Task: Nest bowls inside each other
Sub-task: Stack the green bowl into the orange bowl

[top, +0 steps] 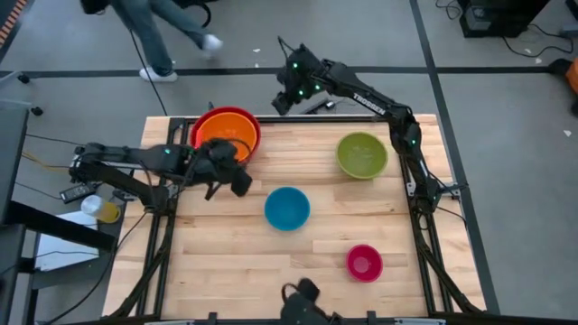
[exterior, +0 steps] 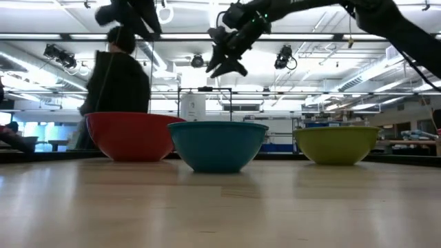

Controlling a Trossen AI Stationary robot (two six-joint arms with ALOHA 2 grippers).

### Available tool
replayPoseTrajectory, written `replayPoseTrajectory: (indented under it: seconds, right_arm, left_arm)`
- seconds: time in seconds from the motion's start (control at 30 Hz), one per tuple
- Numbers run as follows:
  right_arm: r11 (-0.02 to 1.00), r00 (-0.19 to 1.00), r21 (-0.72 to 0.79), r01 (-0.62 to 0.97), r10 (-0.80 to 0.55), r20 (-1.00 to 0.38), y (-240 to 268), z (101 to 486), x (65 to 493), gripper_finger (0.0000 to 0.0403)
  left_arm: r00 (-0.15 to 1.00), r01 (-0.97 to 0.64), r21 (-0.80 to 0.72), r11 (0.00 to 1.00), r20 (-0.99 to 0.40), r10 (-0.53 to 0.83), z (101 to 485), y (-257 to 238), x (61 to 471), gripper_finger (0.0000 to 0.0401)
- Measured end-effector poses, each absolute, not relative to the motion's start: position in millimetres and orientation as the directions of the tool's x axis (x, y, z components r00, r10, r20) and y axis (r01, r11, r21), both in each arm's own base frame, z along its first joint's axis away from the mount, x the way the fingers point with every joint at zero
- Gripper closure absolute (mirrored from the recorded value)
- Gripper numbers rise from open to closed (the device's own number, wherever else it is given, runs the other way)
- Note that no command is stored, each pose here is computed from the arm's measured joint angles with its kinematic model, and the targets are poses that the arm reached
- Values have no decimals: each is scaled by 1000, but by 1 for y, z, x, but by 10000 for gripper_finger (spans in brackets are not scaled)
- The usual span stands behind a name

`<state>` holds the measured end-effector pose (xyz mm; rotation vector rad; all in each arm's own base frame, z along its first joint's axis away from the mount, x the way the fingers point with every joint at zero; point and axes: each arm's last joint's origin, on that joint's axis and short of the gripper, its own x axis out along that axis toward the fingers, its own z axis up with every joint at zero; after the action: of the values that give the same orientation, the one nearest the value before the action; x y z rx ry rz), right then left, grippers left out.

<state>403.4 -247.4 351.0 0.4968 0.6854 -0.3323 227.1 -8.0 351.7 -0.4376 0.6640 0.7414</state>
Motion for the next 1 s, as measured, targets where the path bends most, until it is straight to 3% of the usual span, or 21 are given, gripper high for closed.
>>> replayPoseTrajectory:
  seconds: [0.23,0.6,0.77,1.0]
  right_arm:
    - [858,551,252,447,-42,-833,-188,324,402,272]
    - [770,497,327,548,14,-868,-98,262,363,272]
    - [720,510,349,600,-8,-860,-60,254,337,272]
    - [749,518,267,606,-117,-847,-15,240,339,272]
  left_arm:
    - [666,-603,-256,756,-683,300,305,-10,233,239]
    - [875,-424,-480,767,-436,211,260,-21,197,239]
    - [903,-354,-462,813,-394,169,232,-28,198,239]
    - [889,-329,-345,879,-427,166,213,-31,213,239]
